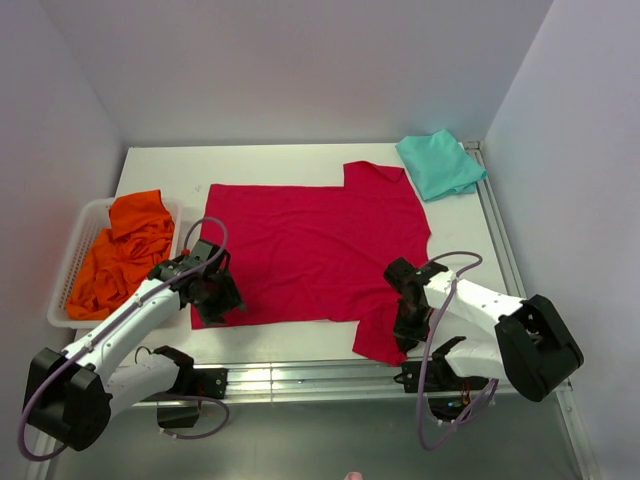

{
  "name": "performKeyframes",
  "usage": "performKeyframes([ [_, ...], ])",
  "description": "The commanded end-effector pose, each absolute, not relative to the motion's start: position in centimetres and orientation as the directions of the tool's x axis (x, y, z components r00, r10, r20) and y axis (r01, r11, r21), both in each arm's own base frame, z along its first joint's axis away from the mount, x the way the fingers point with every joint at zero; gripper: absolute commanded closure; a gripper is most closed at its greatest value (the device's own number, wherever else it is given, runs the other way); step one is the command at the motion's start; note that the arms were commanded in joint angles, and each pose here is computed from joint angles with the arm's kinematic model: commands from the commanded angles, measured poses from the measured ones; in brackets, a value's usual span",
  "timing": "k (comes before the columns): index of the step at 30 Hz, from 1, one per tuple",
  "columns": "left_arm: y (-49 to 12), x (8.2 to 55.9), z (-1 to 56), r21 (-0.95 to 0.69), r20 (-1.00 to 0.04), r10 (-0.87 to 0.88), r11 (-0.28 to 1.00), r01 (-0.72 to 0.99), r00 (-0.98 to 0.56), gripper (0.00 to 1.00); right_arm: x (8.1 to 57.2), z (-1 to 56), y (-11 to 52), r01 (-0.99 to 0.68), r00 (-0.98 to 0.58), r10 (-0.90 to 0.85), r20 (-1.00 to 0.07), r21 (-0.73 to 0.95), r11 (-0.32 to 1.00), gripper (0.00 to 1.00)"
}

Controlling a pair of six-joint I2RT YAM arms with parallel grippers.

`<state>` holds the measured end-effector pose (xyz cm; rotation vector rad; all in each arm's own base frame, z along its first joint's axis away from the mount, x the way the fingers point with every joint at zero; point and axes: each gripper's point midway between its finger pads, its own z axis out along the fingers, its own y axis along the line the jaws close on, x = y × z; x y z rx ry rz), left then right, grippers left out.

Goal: Fold and stack the t-shirts
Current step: Flatten the tshirt out

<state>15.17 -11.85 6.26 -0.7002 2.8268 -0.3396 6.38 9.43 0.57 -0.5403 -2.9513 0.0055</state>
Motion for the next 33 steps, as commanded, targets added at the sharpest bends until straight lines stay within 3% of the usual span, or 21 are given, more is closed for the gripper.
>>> performKeyframes([
  [1, -11.5, 15.5, 6.4, -0.255, -0.172, -0.48, 0.865, -0.432, -0.86, 0.38, 7.7, -1.0, 8.8, 0.367, -0.928, 0.369, 0.049, -0.039, 0.929, 1.0],
  [11, -11.7, 16.2, 6.0, -0.248, -0.17, -0.494, 0.859, -0.448, -0.853, 0.45, 9.6, 1.0, 8.7, 0.352, -0.935, 0.351, -0.04, -0.023, 0.936, 1.0],
  [23, -10.2, 15.2, 4.0, -0.131, -0.143, -0.55, 0.835, -0.535, -0.823, 0.45, 10.4, 2.2, 8.6, 0.348, -0.934, 0.346, -0.088, -0.01, 0.937, 1.0],
  [33, -9.5, 15.4, 2.8, -0.092, -0.163, -0.643, 0.765, -0.637, -0.748, 0.35, 10.8, 2.9, 8.7, 0.324, -0.942, 0.322, -0.097, -0.006, 0.946, 1.0],
])
